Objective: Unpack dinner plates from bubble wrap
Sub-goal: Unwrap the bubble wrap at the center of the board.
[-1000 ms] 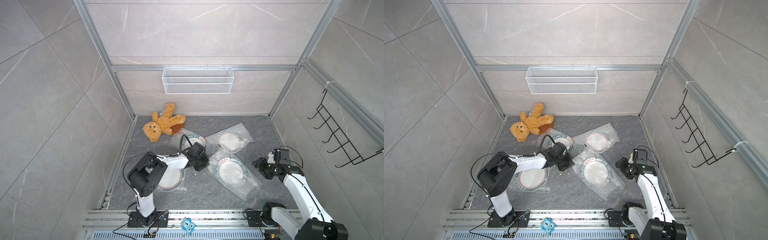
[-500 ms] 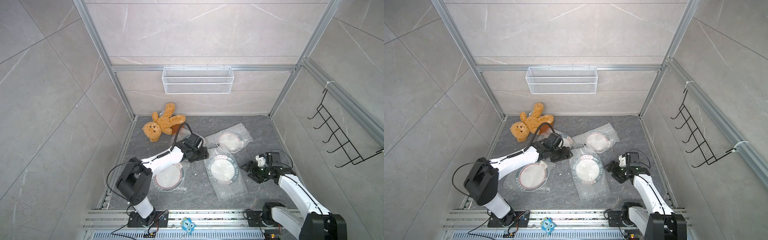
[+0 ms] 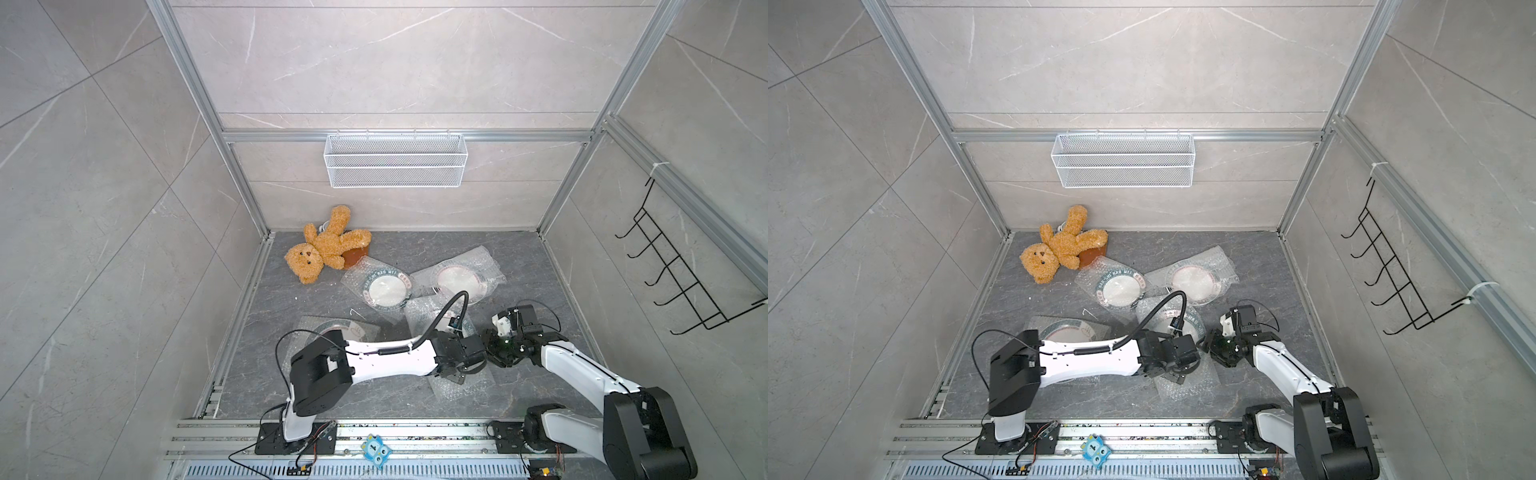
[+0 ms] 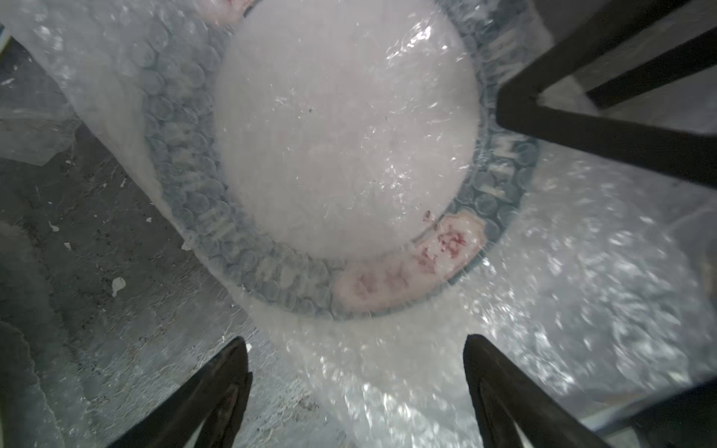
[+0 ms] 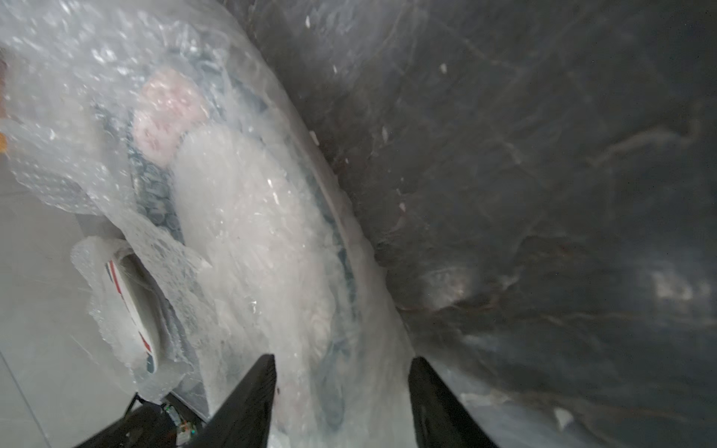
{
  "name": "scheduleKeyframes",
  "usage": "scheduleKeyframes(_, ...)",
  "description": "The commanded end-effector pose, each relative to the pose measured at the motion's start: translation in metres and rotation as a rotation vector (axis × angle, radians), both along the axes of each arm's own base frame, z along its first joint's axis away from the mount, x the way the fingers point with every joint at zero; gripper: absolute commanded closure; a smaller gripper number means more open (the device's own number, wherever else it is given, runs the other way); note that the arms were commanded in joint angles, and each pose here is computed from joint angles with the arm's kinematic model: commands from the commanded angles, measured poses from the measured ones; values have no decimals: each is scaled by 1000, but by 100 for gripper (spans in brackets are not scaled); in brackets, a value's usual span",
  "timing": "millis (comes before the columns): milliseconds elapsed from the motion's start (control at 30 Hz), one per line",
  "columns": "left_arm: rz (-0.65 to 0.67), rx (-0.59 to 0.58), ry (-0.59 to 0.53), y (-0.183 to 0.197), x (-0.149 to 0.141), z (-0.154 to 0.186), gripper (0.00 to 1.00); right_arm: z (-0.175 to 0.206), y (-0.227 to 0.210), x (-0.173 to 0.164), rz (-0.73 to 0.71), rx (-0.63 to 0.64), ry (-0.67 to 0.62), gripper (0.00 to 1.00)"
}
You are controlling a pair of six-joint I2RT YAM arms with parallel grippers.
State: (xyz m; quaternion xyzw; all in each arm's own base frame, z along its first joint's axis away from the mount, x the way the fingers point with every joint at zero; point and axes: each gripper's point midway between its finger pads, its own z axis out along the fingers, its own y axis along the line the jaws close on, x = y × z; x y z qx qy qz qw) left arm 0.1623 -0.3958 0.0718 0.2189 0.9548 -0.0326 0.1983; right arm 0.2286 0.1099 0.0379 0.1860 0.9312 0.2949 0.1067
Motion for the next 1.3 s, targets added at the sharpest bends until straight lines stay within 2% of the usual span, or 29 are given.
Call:
scheduleKeyframes(0,53,73,-64,5,17,8,14,-6,-2,-3,-9,-13,-4,59)
scheduleKeyframes(133,77,114,-55,6,23,-6,18,-8,-3,-10,-18,-8,-1,64)
scheduleKeyframes(233,101,125,-41,9,26,-15,24,-10,-4,-13,-19,-13,7,72)
scheduleKeyframes(433,138,134,-24,21,32,-24,43,-11,-2,-14,-20,1,15,78)
scheduleKeyframes(667,165,120,-14,29,37,-24,73,-9,0,-12,-24,11,11,85)
scheduleKeyframes(867,146,19,-13,23,34,-4,99,-14,-5,-11,-48,-17,22,89)
scheduleKeyframes(967,156,-33,-22,27,34,11,100,-16,-10,-10,-77,-36,24,90)
scheduleKeyframes(1033,161,-84,-11,30,33,18,100,-15,-12,-8,-94,-45,17,88)
scheduleKeyframes(1067,159,-111,-5,31,33,20,100,-13,-11,-7,-89,-40,7,83)
scheduleKeyframes(1133,152,-164,0,31,32,24,100,-6,-9,-2,-76,-28,-22,71)
scheduleKeyframes(1267,155,-167,-1,37,35,21,100,6,-5,13,-46,-24,-71,43)
